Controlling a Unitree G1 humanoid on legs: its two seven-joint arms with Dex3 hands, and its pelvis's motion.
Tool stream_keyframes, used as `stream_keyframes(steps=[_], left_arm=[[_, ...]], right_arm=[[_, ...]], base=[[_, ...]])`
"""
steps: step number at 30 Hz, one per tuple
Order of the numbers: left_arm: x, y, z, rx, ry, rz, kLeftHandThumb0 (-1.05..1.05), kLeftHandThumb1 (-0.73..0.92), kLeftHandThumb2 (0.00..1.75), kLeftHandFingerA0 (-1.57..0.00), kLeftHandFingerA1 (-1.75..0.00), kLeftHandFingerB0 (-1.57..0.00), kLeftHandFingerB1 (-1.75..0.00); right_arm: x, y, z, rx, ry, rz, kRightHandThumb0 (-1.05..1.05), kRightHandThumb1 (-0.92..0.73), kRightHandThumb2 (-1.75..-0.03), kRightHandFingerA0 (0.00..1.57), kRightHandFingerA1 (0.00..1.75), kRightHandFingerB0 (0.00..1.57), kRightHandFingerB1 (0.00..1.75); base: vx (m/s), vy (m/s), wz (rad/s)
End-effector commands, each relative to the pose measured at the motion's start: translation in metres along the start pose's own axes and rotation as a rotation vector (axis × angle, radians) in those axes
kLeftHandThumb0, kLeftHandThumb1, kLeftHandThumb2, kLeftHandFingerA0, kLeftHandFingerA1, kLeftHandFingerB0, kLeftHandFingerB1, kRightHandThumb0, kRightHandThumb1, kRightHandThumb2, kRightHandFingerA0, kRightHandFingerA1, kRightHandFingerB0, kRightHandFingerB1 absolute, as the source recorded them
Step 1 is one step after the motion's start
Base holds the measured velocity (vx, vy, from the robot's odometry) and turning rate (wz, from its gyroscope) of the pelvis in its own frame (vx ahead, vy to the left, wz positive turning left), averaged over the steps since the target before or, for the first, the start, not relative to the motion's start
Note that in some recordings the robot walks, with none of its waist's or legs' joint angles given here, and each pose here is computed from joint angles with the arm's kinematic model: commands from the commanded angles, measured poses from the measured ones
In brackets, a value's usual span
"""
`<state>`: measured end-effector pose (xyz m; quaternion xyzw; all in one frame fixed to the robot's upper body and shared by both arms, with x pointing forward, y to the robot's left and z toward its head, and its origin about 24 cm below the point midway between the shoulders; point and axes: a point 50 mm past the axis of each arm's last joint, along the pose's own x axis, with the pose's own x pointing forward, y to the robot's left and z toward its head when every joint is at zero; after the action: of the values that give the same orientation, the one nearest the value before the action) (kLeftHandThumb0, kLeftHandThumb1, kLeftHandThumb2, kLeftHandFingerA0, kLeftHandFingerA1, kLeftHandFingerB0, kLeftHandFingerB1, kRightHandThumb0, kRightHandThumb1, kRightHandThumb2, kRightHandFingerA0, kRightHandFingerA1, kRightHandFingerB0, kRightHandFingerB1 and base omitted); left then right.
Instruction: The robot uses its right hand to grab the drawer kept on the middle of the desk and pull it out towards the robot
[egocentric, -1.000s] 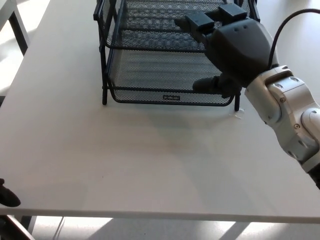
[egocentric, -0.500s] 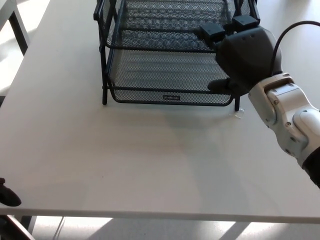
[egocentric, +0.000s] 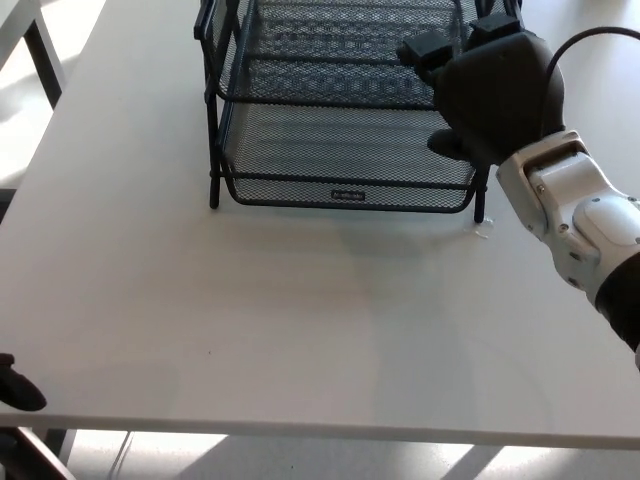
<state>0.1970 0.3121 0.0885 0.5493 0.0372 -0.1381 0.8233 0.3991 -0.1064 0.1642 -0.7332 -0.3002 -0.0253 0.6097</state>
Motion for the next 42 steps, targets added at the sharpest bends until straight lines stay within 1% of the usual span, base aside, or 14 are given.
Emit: stream_keyframes(steps=[1, 2, 4, 5, 6, 9, 10, 11, 13, 14, 17, 23, 32, 42], left_arm=[[0.003, 0.004, 0.003, 0.054, -0.045, -0.044, -0.31, 0.54, 0.56, -0.82, -0.90, -0.82, -0.62], [0.003, 0.004, 0.004, 0.060, -0.042, -0.046, -0.30, 0.54, 0.56, -0.81, -0.89, -0.82, -0.62], [0.003, 0.004, 0.003, 0.054, -0.041, -0.048, -0.30, 0.54, 0.56, -0.80, -0.88, -0.81, -0.62], [0.003, 0.004, 0.003, 0.054, -0.046, -0.049, -0.32, 0.55, 0.56, -0.80, -0.89, -0.81, -0.61], [0.003, 0.004, 0.003, 0.056, -0.045, -0.048, -0.32, 0.56, 0.56, -0.80, -0.88, -0.81, -0.61], [0.004, 0.005, 0.002, 0.047, -0.047, -0.043, -0.33, 0.56, 0.56, -0.80, -0.91, -0.81, -0.63], [0.005, 0.006, 0.003, 0.048, -0.050, -0.041, -0.33, 0.56, 0.56, -0.80, -0.91, -0.81, -0.63], [0.005, 0.006, 0.003, 0.049, -0.050, -0.042, -0.33, 0.55, 0.56, -0.82, -0.91, -0.81, -0.63], [0.005, 0.006, 0.004, 0.050, -0.050, -0.044, -0.33, 0.55, 0.56, -0.82, -0.91, -0.81, -0.63], [0.005, 0.006, 0.004, 0.054, -0.050, -0.040, -0.32, 0.54, 0.56, -0.83, -0.90, -0.82, -0.62], [0.004, 0.006, 0.004, 0.061, -0.052, -0.042, -0.31, 0.55, 0.56, -0.81, -0.89, -0.82, -0.62], [0.005, 0.006, 0.004, 0.062, -0.051, -0.047, -0.30, 0.55, 0.56, -0.80, -0.89, -0.81, -0.62], [0.005, 0.007, 0.004, 0.055, -0.057, -0.037, -0.30, 0.53, 0.56, -0.83, -0.91, -0.82, -0.64], [0.005, 0.007, 0.003, 0.052, -0.060, -0.037, -0.31, 0.54, 0.56, -0.83, -0.91, -0.82, -0.63]], right_arm=[[0.004, -0.009, -0.005, -0.095, -0.092, -0.124, -0.39, -0.39, -0.85, 1.07, 1.22, 0.47, 0.64], [0.003, -0.009, -0.005, -0.104, -0.103, -0.122, -0.34, -0.54, -0.60, 0.90, 1.39, 0.55, 0.54], [0.001, -0.008, -0.004, -0.108, -0.119, -0.166, -0.35, -0.49, -0.59, 0.94, 1.50, 0.79, 0.55], [0.000, -0.007, -0.003, -0.097, -0.117, -0.183, -0.36, -0.49, -0.58, 0.94, 1.47, 0.85, 0.54], [-0.001, -0.006, -0.003, -0.098, -0.120, -0.183, -0.37, -0.49, -0.58, 0.93, 1.43, 0.87, 0.53], [-0.002, -0.006, -0.004, -0.098, -0.127, -0.196, -0.40, -0.50, -0.55, 0.92, 1.47, 0.92, 0.58], [-0.001, -0.007, -0.005, -0.102, -0.130, -0.205, -0.40, -0.50, -0.55, 0.92, 1.47, 0.92, 0.58], [-0.002, -0.007, -0.005, -0.098, -0.137, -0.209, -0.44, -0.32, -0.80, 1.06, 1.26, 0.87, 0.72], [-0.003, -0.006, -0.005, -0.092, -0.148, -0.215, -0.44, -0.32, -0.80, 1.06, 1.26, 0.87, 0.72], [-0.005, -0.006, -0.005, -0.074, -0.156, -0.235, -0.36, -0.51, -0.57, 0.91, 1.47, 0.97, 0.64], [-0.007, -0.005, -0.006, -0.078, -0.170, -0.254, -0.36, -0.50, -0.60, 0.88, 1.53, 0.96, 0.73], [-0.009, -0.003, -0.006, -0.061, -0.171, -0.253, -0.40, -0.55, -0.57, 0.87, 1.50, 0.94, 0.70], [-0.012, -0.001, -0.005, -0.044, -0.146, -0.244, -0.38, -0.53, -0.56, 0.86, 1.57, 0.95, 0.68], [-0.047, 0.000, 0.005, -0.039, -0.150, -0.345, -0.42, -0.49, -0.55, 0.92, 1.54, 1.00, 0.64]], base=[[0.00, 0.000, 0.00], [0.00, 0.000, 0.00], [0.00, 0.000, 0.00], [0.00, 0.000, 0.00], [0.00, 0.000, 0.00], [0.00, 0.000, 0.00], [0.00, 0.000, 0.00], [0.00, 0.000, 0.00], [0.00, 0.000, 0.00], [0.00, 0.000, 0.00], [0.00, 0.000, 0.00], [0.00, 0.000, 0.00], [0.00, 0.000, 0.00], [0.00, 0.000, 0.00]])
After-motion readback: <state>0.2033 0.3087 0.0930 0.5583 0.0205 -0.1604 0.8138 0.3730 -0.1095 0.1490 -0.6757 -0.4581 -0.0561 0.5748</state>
